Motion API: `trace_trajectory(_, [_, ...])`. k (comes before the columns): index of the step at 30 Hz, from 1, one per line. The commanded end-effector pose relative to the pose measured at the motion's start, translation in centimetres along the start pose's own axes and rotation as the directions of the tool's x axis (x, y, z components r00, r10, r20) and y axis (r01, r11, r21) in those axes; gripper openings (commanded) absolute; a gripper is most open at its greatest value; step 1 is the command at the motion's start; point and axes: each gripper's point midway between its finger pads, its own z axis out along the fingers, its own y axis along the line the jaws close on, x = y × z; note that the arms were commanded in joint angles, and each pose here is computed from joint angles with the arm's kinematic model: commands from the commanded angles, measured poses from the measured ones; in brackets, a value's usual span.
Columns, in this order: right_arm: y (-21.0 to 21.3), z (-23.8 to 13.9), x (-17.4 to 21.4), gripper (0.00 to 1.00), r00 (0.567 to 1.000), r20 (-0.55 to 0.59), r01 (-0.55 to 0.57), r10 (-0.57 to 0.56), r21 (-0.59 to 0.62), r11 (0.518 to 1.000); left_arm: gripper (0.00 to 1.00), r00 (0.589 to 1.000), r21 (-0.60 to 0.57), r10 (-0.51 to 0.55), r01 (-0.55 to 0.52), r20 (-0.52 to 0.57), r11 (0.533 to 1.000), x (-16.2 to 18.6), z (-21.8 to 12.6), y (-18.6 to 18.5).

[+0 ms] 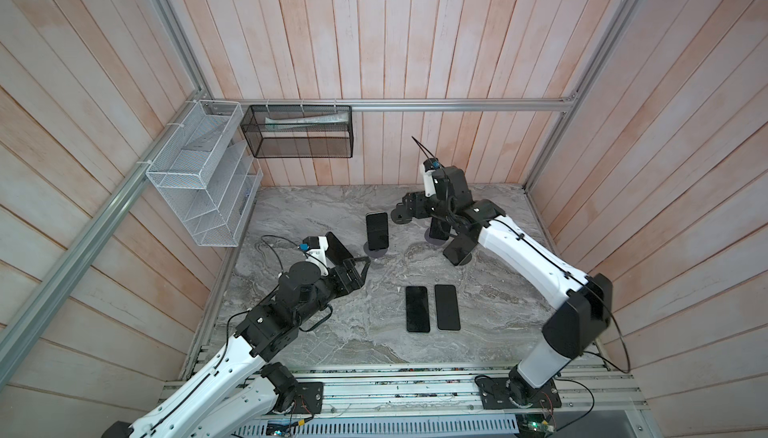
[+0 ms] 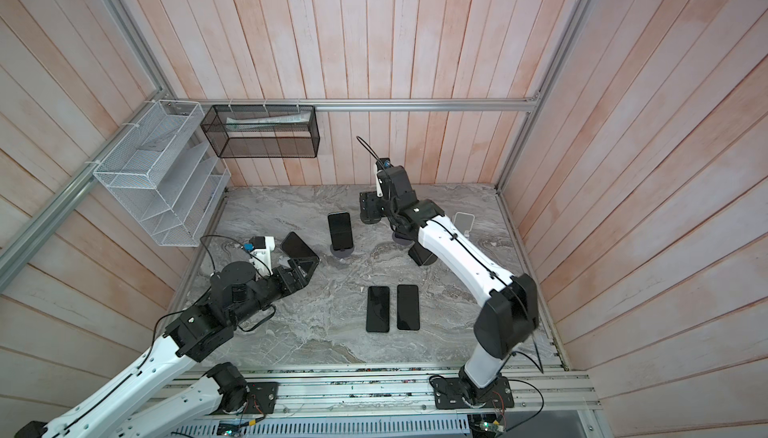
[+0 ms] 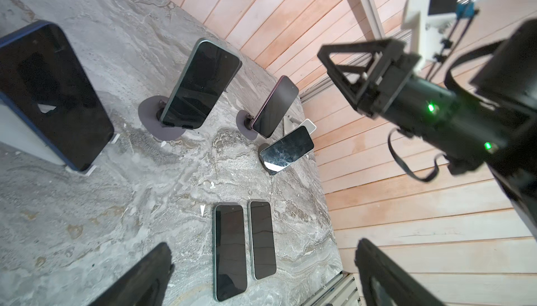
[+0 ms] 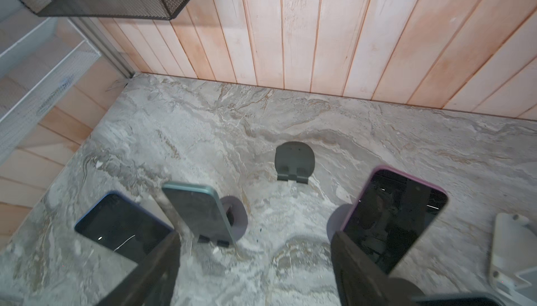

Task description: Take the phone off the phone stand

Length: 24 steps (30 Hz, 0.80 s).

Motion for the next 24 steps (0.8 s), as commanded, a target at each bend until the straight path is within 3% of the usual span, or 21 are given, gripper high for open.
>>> trace_trajectory(1, [-1.7, -2.8, -0.9, 0.83, 0.992, 0.124, 0.02, -0.02, 0.003, 1.0, 1.0, 0.997, 0.001, 0.035, -0.035, 0.065, 0.999, -2.0, 0.5, -1.6])
trace_trajectory(6, [-6.3, -6.0, 0.0, 0.84, 0.971, 0.229, -0.084, 0.074, 0.034, 0.996, 1.0, 0.995, -0.055, 0.064, -0.06, 0.077, 0.997, -3.1, 2.1, -2.0])
trace_trajectory(10, [-8.3, -5.9, 2.2, 0.9, 0.964, 0.217, -0.142, 0.151, -0.055, 0.988, 1.0, 0.986, -0.21, 0.135, -0.111, 0.102, 0.971, -3.9, 3.5, -1.3])
trace_trajectory(15, [-10.3, -4.6, 3.4, 0.91, 0.961, 0.176, -0.206, 0.215, -0.069, 0.976, 1.0, 0.97, -0.404, 0.219, -0.161, 0.101, 0.9, -5.7, 5.8, -0.7])
trace_trajectory(19, [-9.6, -4.8, 3.3, 0.91, 0.957, 0.191, -0.195, 0.218, -0.131, 0.972, 1.0, 0.951, -0.482, 0.297, -0.224, 0.081, 0.847, -7.1, 7.4, -1.1])
trace_trajectory(21, [-9.3, -5.0, 3.4, 0.91, 0.955, 0.203, -0.189, 0.216, -0.148, 0.971, 1.0, 0.933, -0.54, 0.357, -0.279, 0.042, 0.794, -7.6, 8.3, -0.9])
trace_trajectory(24, [-10.6, -5.1, 4.1, 0.91, 0.953, 0.217, -0.198, 0.211, -0.08, 0.977, 1.0, 0.913, -0.596, 0.402, -0.36, -0.067, 0.718, -7.1, 10.6, -0.3])
